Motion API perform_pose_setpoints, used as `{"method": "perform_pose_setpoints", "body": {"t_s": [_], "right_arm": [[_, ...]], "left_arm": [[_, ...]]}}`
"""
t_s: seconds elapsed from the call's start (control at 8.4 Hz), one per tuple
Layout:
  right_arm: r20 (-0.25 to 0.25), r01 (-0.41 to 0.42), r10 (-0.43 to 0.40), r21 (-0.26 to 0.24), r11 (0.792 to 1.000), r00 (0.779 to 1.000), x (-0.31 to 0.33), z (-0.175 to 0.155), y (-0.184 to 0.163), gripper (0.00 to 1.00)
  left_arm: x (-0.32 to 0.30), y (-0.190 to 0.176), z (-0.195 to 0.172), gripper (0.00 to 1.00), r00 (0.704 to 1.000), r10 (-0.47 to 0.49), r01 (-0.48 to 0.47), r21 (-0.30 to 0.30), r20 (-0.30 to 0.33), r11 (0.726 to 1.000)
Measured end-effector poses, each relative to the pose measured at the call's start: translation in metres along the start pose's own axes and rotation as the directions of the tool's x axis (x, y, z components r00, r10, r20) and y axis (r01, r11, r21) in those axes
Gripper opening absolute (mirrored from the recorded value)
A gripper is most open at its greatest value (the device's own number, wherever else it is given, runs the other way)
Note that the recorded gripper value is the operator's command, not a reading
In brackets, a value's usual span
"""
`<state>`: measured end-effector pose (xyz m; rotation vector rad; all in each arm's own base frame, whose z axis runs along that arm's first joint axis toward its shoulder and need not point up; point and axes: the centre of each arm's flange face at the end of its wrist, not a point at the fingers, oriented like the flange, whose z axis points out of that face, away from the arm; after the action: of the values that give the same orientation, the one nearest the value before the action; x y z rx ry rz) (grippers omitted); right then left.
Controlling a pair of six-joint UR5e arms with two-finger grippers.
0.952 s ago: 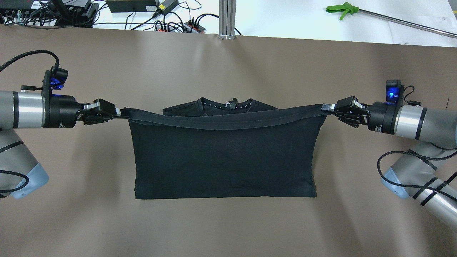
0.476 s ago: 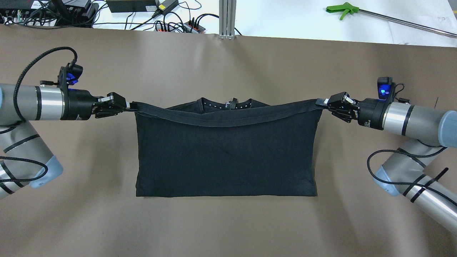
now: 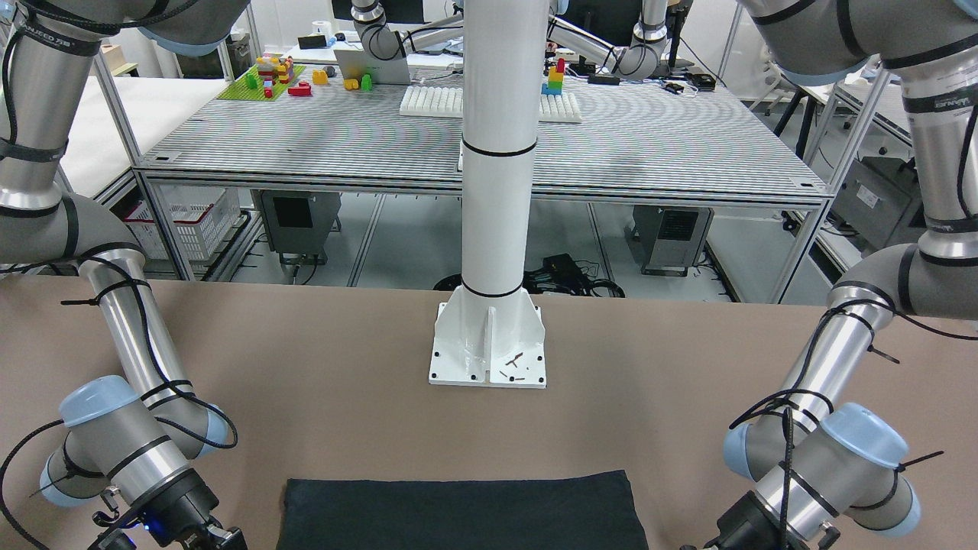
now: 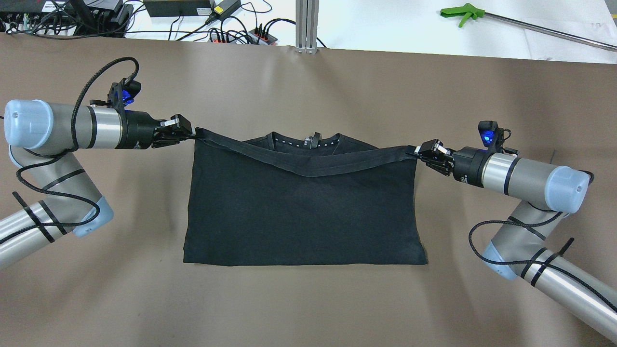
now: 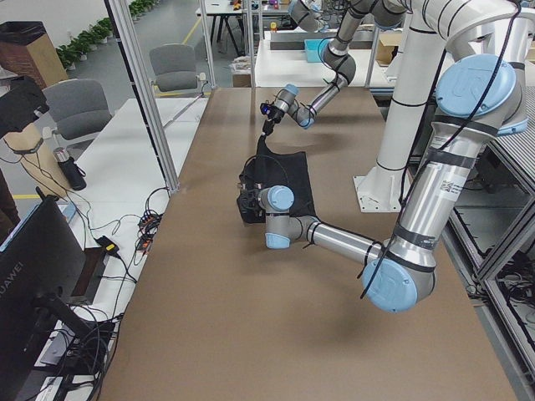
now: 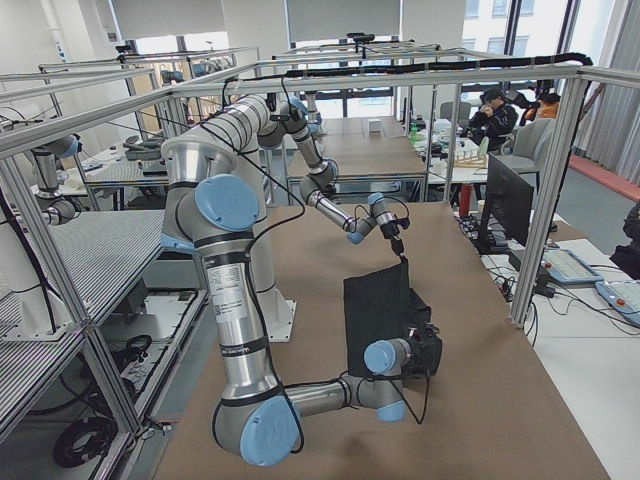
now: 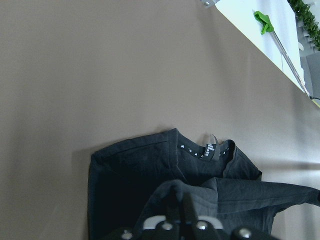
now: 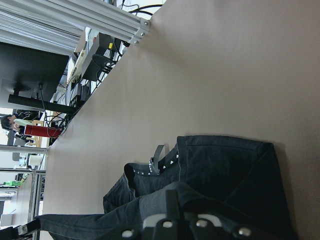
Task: Fold clothes
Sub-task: 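Lower the folded hem onto the shirt with both grippers near the collar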
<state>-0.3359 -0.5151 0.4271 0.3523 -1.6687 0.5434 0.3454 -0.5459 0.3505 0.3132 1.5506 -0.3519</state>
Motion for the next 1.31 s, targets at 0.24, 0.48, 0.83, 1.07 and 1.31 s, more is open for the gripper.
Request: {"method": "perform_pose_setpoints", "body": {"t_s": [0.24, 0.48, 0.83, 1.07, 1.31], "right_arm": [[-0.032, 0.01, -0.01, 0.008, 1.0, 0.999, 0.01, 0.003, -0.003, 0.0], [-0.077, 0.031, -0.028, 0.034, 0.999, 0.997, 0.02, 0.002, -0.017, 0.0], [-0.118, 0.034, -0.023, 0.086, 0.996, 0.993, 0.02, 0.007, -0.03, 0.0], [-0.127, 0.034, -0.021, 0.102, 0.994, 0.992, 0.016, 0.013, -0.032, 0.0], [-0.134, 0.034, -0.019, 0.107, 0.994, 0.991, 0.016, 0.013, -0.034, 0.0]], "left_arm": [[-0.007, -0.003, 0.004, 0.0, 1.0, -0.005, 0.005, 0.006, 0.013, 1.0], [-0.011, -0.005, 0.006, 0.0, 1.0, -0.009, 0.008, 0.018, 0.021, 1.0], [-0.018, -0.007, 0.008, 0.0, 0.999, -0.014, 0.013, 0.026, 0.034, 1.0], [-0.023, -0.008, 0.009, 0.0, 0.999, -0.014, 0.013, 0.029, 0.043, 1.0], [-0.03, -0.011, 0.011, 0.0, 0.998, 0.011, -0.013, 0.033, 0.058, 0.999]]}}
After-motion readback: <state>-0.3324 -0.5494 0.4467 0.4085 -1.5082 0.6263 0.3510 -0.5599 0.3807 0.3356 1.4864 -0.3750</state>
